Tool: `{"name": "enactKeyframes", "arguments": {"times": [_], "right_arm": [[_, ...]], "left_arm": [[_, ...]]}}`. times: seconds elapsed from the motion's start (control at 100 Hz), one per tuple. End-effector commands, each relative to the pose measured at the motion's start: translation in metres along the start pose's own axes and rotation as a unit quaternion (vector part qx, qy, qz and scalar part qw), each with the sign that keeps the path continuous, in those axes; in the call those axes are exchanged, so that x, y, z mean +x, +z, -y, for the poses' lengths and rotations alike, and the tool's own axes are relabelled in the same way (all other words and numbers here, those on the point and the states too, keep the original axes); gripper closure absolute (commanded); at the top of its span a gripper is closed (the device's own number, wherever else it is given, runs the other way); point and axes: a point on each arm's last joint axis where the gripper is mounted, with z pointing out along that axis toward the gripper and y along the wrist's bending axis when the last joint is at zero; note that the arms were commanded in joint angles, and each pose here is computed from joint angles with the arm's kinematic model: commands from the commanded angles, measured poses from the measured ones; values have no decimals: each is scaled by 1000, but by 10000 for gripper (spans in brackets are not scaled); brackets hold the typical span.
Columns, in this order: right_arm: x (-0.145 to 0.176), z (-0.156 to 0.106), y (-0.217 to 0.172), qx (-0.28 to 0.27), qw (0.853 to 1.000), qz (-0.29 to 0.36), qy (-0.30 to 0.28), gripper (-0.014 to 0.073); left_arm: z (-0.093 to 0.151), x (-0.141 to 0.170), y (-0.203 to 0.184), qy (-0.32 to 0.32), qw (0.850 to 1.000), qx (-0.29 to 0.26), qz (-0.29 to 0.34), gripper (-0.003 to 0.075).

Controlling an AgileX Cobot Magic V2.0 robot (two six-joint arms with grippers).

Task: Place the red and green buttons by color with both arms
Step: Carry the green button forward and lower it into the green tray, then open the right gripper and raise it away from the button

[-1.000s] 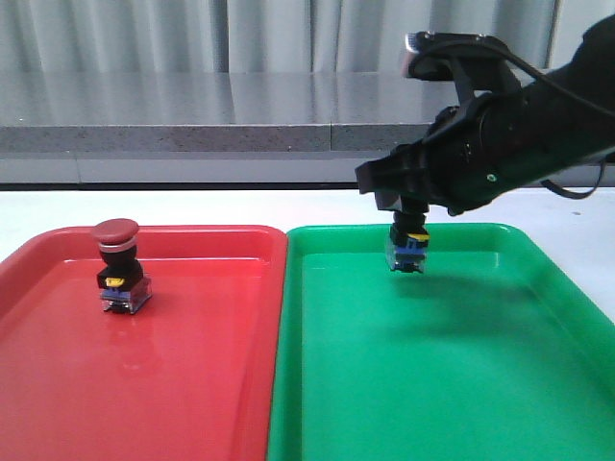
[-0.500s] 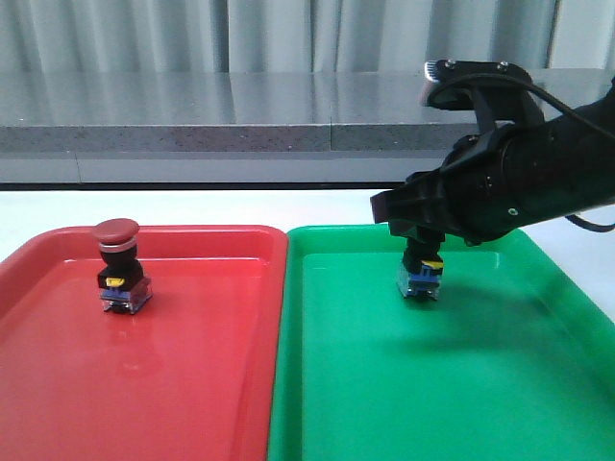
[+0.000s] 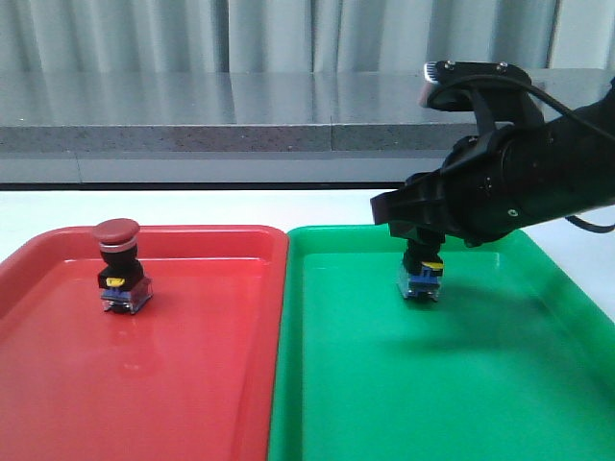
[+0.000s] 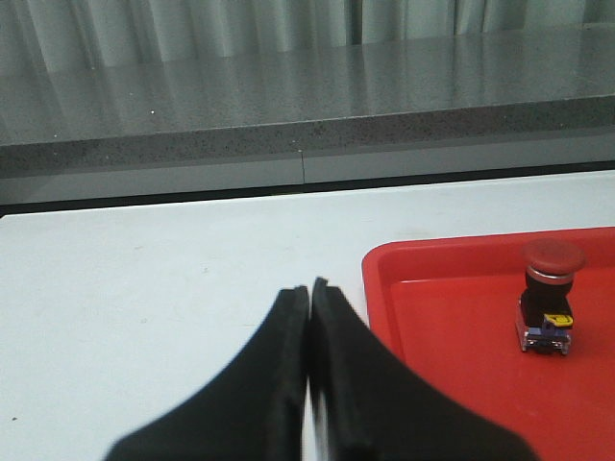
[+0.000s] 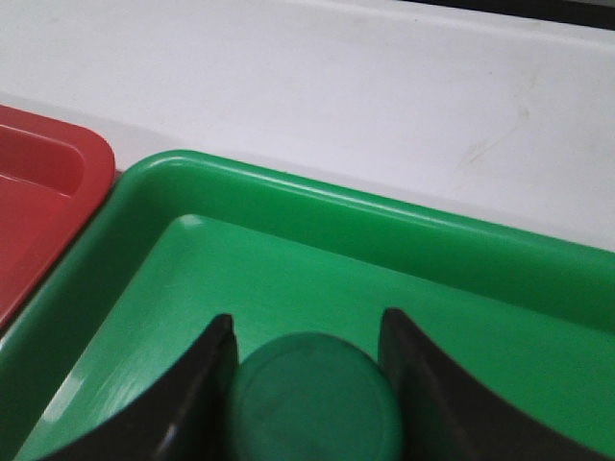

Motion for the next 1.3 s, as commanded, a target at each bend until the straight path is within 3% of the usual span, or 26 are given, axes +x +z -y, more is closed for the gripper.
{"name": "enactKeyframes", "arguments": {"times": [0.0, 0.08, 0.25, 0.39, 0.84, 1.08, 1.29], "right_arm": [[-20, -3, -6, -8, 998, 60, -6, 344], [-21, -3, -6, -8, 998, 63, -6, 284], [-22, -3, -6, -8, 998, 66, -5, 61], [-22, -3, -6, -8, 998, 66, -5, -43], [-38, -5, -19, -12, 995, 97, -5, -46], [-70, -9, -55, -18, 988, 151, -5, -46], [-91, -11, -99, -18, 988, 154, -5, -38]], "left_arm": [[0, -1, -1, -4, 999, -1, 46, 739], [0, -1, -1, -4, 999, -1, 46, 739], [0, -1, -1, -4, 999, -1, 46, 739], [0, -1, -1, -4, 999, -1, 46, 739], [0, -1, -1, -4, 999, -1, 46, 739], [0, -1, -1, -4, 999, -1, 46, 739], [0, -1, -1, -4, 999, -1, 46, 739]]}}
